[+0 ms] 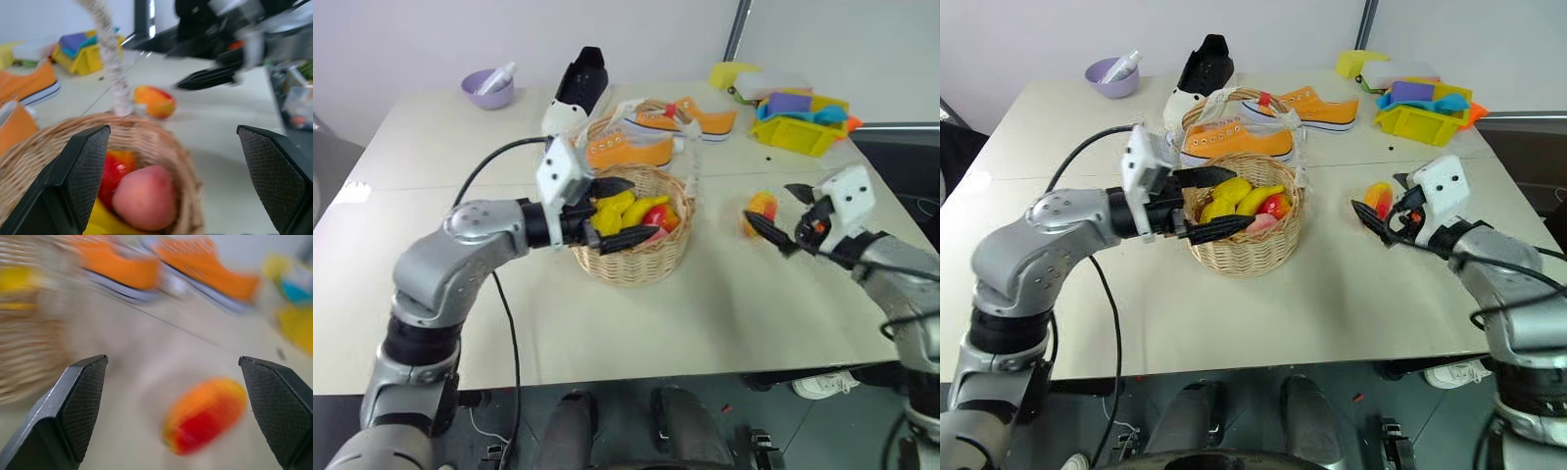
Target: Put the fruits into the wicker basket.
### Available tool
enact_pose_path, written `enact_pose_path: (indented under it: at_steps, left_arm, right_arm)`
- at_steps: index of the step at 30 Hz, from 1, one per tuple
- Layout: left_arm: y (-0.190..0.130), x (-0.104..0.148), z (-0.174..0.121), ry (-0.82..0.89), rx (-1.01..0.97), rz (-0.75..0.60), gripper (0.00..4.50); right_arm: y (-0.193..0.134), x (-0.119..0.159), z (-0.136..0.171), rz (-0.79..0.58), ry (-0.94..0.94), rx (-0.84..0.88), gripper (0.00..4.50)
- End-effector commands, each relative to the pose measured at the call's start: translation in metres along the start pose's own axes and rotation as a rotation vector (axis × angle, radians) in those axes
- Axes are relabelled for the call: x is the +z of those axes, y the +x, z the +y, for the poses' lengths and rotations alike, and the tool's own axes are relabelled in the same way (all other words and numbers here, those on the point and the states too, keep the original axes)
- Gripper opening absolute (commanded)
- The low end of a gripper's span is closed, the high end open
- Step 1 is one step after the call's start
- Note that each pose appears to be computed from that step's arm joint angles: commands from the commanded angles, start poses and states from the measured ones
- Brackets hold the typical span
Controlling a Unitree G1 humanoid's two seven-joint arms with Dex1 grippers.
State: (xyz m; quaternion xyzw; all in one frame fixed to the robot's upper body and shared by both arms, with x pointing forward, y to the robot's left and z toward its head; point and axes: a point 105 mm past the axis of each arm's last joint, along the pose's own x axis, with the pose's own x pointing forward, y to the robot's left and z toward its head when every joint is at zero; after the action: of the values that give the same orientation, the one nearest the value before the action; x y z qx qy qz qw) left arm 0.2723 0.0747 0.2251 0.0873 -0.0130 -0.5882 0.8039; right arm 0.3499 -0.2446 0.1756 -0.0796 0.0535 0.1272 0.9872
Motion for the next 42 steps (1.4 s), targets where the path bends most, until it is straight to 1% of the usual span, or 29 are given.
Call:
enact_pose_path:
  at_steps: [1,5,7,9,12,15,16,18,19,21,22,24,26,27,28,30,32,34,38,41,42]
  left_arm:
    - [-0.01,-0.001,-0.011,0.053,-0.044,0.006,4.43]
    - [-0.023,-0.013,-0.004,0.039,0.012,0.051,4.43]
    - [-0.028,-0.014,0.0,0.04,0.037,0.053,4.43]
    - [-0.03,-0.015,0.001,0.039,0.048,0.055,4.43]
    - [-0.03,-0.015,0.001,0.038,0.052,0.055,4.43]
    - [-0.031,-0.014,0.004,0.037,0.061,0.043,4.5]
    - [-0.031,-0.014,0.004,0.036,0.063,0.042,4.5]
    - [-0.033,-0.014,0.006,0.036,0.068,0.041,4.5]
    - [-0.035,-0.015,0.007,0.036,0.079,0.042,4.5]
    - [-0.045,-0.016,0.014,0.036,0.12,0.025,4.5]
    - [-0.049,-0.016,0.016,0.038,0.136,0.017,4.5]
    - [-0.058,-0.018,0.02,0.045,0.161,-0.002,4.5]
    - [-0.066,-0.022,0.024,0.048,0.181,0.0,4.5]
    - [-0.068,-0.023,0.025,0.051,0.185,0.001,4.5]
    - [-0.072,-0.025,0.028,0.049,0.194,-0.001,4.5]
    - [-0.08,-0.028,0.032,0.041,0.213,-0.004,4.5]
    - [-0.083,-0.029,0.035,0.039,0.221,-0.01,4.5]
    - [-0.084,-0.029,0.036,0.039,0.222,-0.011,4.5]
    - [-0.084,-0.03,0.033,0.033,0.219,-0.014,4.5]
    - [-0.081,-0.031,0.029,0.025,0.216,-0.023,4.5]
    - [-0.08,-0.031,0.028,0.023,0.216,-0.026,4.5]
  right_arm:
    - [0.014,-0.004,-0.013,0.035,0.07,-0.114,4.5]
    - [0.029,-0.023,-0.014,0.123,0.126,-0.174,4.5]
    - [0.032,-0.032,-0.013,0.172,0.136,-0.187,4.5]
    - [0.033,-0.037,-0.011,0.195,0.153,-0.188,4.5]
    - [0.033,-0.044,-0.016,0.228,0.129,-0.23,4.5]
    - [0.031,-0.038,-0.021,0.202,0.117,-0.256,3.71]
    - [0.031,-0.035,-0.021,0.192,0.108,-0.256,3.15]
    - [0.028,-0.023,-0.019,0.151,0.039,-0.235,2.34]
    - [0.024,-0.011,-0.013,0.106,-0.027,-0.186,2.34]
    - [0.002,0.018,0.01,-0.007,-0.19,0.0,2.34]
    - [-0.007,0.026,0.02,-0.04,-0.249,0.075,2.34]
    - [-0.032,0.035,0.054,-0.084,-0.336,0.317,2.34]
    - [-0.059,0.04,0.087,-0.099,-0.359,0.541,2.34]
    - [-0.066,0.041,0.094,-0.097,-0.354,0.591,2.34]
    - [-0.07,0.047,0.107,-0.111,-0.33,0.65,2.34]
    - [-0.065,0.057,0.135,-0.127,-0.308,0.732,2.34]
    - [-0.052,0.058,0.155,-0.111,-0.336,0.745,2.34]
    - [-0.034,0.059,0.17,-0.093,-0.373,0.712,2.34]
    - [0.006,0.07,0.181,-0.066,-0.277,0.576,2.34]
    - [0.022,0.078,0.185,-0.069,-0.257,0.519,2.34]
    - [0.024,0.08,0.186,-0.075,-0.256,0.51,2.69]
